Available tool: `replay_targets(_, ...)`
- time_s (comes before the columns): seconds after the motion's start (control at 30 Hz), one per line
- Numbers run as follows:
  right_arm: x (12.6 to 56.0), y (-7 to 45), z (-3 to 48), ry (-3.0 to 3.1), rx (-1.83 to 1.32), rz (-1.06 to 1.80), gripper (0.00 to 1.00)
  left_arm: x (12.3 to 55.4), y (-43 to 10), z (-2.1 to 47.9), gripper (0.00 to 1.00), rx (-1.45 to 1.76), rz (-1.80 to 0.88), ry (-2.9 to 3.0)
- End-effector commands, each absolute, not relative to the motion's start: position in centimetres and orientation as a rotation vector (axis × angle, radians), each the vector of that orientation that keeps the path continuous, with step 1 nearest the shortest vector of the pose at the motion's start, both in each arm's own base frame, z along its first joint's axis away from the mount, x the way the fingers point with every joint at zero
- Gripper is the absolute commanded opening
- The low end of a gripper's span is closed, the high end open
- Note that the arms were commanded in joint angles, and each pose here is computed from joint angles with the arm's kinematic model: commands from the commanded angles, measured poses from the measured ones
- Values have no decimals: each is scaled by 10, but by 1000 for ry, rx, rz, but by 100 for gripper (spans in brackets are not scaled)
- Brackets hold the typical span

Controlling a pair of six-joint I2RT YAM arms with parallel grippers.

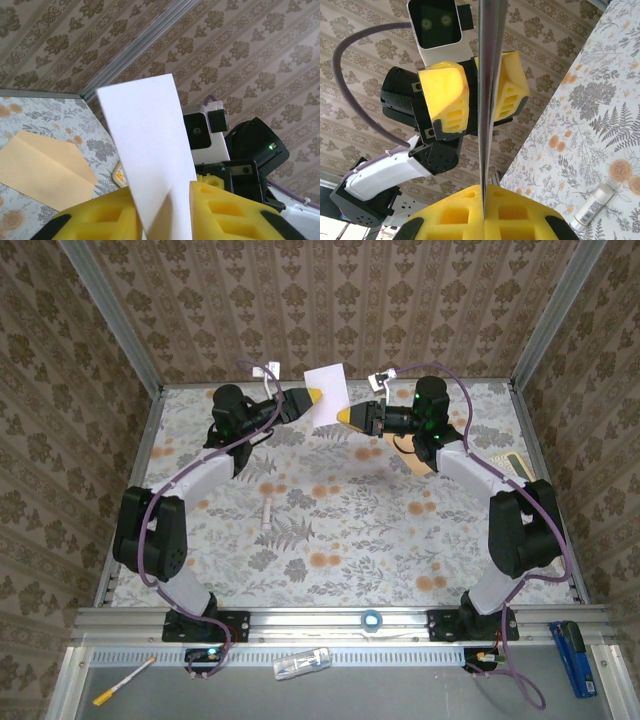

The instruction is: Place the letter into the envelope and seal it

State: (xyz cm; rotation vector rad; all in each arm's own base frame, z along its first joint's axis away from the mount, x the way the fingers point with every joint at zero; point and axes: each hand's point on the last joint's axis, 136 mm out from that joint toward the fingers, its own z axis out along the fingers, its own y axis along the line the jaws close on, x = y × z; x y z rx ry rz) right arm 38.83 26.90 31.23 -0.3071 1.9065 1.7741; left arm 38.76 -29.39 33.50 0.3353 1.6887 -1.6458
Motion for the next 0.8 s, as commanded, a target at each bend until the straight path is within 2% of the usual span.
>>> replay_targets(0.0,388,271,342,1821,-350,1758,0,376,-293,353,18,403,-1655,1621)
replay_targets(0.07,388,271,341,1827,-356,1757,1,375,-294,356,10,412,-1659,1614)
replay_targets(0.13,387,271,339,1843,-371,1751,22,374,-294,357,7,422,-1667,1610)
replay_targets(0.23,386,267,339,1859,-401,1721,48,370,-295,362,7,442,-1685,1599)
replay_targets(0.4,394,257,340,1867,-415,1686,72,362,-299,365,7,487,-1712,1590)
replay_targets(0.57,403,257,342,1858,-438,1686,74,356,-307,365,8,515,-1730,1594)
replay_targets(0.77,406,259,345,1847,-454,1719,64,358,-307,365,9,502,-1726,1598)
